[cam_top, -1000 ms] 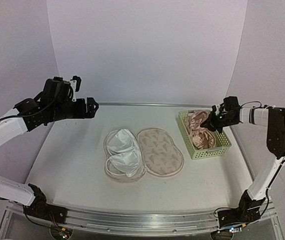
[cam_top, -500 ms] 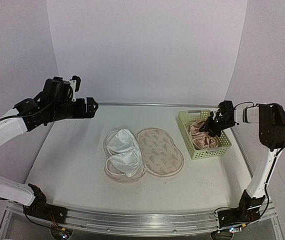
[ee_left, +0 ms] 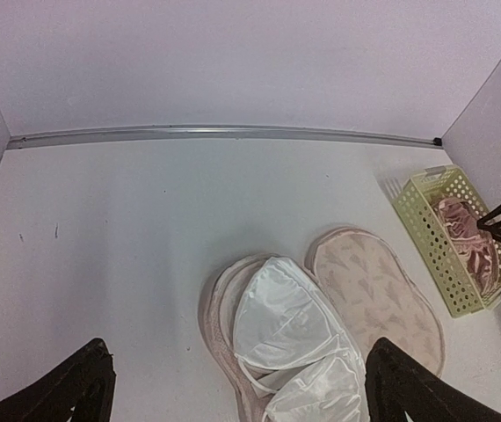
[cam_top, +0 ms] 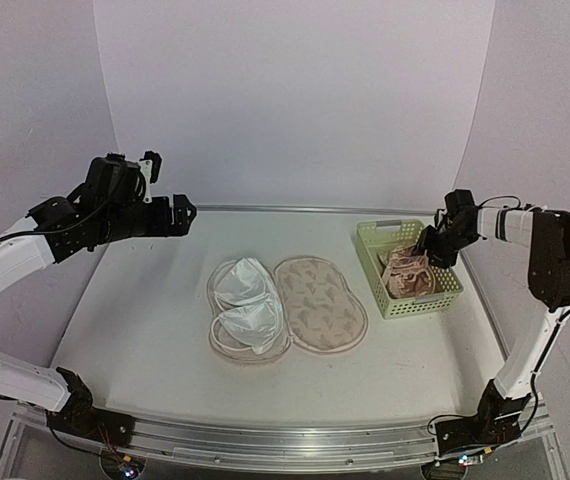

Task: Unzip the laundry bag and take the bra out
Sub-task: Place the bra in the bin, then adjust the bra in the laundry bag, then pick up the bra from the laundry bag.

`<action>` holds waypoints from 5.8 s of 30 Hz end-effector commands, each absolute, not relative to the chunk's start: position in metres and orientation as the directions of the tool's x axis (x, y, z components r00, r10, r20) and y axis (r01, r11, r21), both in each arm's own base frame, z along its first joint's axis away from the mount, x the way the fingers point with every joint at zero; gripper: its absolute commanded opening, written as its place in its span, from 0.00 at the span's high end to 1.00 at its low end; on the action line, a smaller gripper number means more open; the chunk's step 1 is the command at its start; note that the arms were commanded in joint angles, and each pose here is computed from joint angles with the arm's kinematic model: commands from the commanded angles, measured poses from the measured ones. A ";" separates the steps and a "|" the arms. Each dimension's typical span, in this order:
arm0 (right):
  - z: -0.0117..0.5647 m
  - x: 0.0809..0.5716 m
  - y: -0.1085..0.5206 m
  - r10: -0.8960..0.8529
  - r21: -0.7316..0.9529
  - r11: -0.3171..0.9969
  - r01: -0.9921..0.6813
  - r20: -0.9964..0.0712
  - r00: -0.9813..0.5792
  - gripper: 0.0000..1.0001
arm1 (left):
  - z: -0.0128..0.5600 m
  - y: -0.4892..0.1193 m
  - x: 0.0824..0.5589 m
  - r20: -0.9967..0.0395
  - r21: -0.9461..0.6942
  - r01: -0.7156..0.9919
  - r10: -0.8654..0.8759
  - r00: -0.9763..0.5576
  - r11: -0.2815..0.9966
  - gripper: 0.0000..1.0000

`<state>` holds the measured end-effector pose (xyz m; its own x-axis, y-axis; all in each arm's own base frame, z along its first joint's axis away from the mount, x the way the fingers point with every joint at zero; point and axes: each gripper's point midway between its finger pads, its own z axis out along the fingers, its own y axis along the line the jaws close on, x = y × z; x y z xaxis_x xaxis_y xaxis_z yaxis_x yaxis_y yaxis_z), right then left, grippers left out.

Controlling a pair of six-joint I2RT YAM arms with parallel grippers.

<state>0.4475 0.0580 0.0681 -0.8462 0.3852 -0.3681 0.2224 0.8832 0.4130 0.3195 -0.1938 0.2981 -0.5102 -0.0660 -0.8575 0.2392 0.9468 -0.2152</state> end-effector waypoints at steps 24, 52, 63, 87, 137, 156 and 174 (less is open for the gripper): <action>0.228 0.417 0.205 0.215 0.533 0.830 -0.163 -0.577 -0.788 0.44 | 0.296 -0.190 0.319 -0.860 -0.212 0.234 -0.067 -0.506 0.949 0.00; 0.115 0.366 0.417 0.022 0.763 0.610 -0.212 -0.283 -0.959 0.39 | 0.226 -0.208 0.317 -0.739 -0.277 0.203 -0.073 -0.669 0.939 0.00; 0.087 0.367 0.442 0.010 0.789 0.588 -0.178 -0.227 -0.974 0.39 | 0.166 -0.228 0.319 -0.626 -0.293 0.191 -0.037 -0.779 0.937 0.01; 0.071 0.355 0.465 -0.029 0.829 0.539 -0.152 -0.162 -0.986 0.58 | 0.108 -0.252 0.316 -0.512 -0.362 0.189 -0.025 -0.859 0.913 0.02; 0.069 0.332 0.430 -0.001 0.789 0.596 -0.149 -0.185 -0.983 0.53 | 0.111 -0.254 0.320 -0.521 -0.348 0.203 -0.008 -0.854 0.915 0.03; 0.073 0.341 0.457 -0.021 0.819 0.555 -0.145 -0.160 -0.987 0.71 | 0.108 -0.250 0.318 -0.524 -0.329 0.205 0.002 -0.851 0.922 0.03; 0.060 0.339 0.458 -0.039 0.812 0.567 -0.135 -0.137 -0.990 0.74 | 0.104 -0.251 0.320 -0.521 -0.320 0.212 0.015 -0.853 0.923 0.03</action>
<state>0.3327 0.4448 0.0431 -0.9948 -0.0222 -0.0996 -0.0926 0.6062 0.7899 0.3096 -0.2488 0.0950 -0.8729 0.0230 -0.4874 0.2035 0.9250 -0.3208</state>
